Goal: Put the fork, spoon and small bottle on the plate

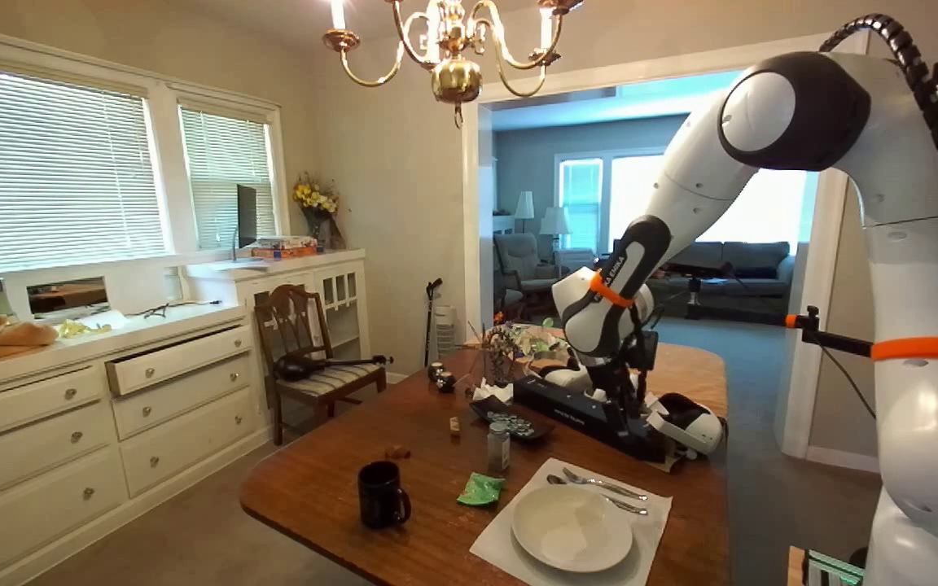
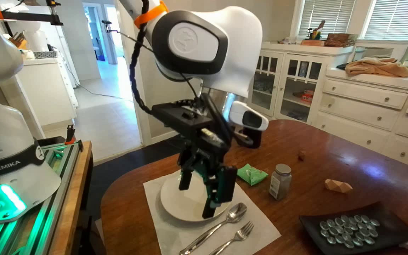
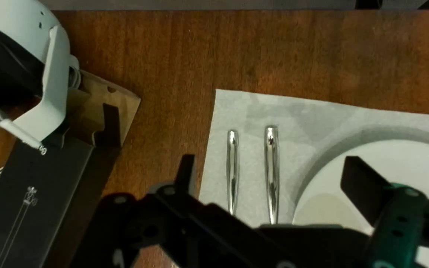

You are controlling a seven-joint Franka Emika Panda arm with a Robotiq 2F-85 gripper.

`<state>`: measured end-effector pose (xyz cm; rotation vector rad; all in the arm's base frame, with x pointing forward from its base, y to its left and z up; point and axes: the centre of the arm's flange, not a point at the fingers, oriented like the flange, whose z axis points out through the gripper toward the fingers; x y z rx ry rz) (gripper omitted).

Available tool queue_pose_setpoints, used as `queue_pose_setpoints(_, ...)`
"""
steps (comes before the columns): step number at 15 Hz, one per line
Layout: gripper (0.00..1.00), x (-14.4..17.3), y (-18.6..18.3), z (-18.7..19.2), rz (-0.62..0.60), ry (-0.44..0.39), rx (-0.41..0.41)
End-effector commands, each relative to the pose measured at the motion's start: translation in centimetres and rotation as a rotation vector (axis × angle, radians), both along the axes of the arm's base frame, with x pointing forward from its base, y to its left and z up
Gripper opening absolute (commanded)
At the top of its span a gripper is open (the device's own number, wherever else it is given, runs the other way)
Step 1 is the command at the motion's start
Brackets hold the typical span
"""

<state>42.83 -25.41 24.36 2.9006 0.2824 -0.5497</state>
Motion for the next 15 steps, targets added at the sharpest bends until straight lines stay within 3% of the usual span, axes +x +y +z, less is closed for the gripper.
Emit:
queue_pose_setpoints(1,1.0,-3.6,-2.1,-3.5,0.087,0.048,0.019)
queue_pose_setpoints(6,1.0,-5.5,-3.4,-7.1,0.074,0.027,-0.032)
queue_pose_setpoints(11,1.0,-5.9,-2.7,-10.3,-0.047,-0.103,-0.048)
queue_pose_setpoints(15,1.0,-7.5,-2.5,-9.6,-0.023,-0.062,-0.011)
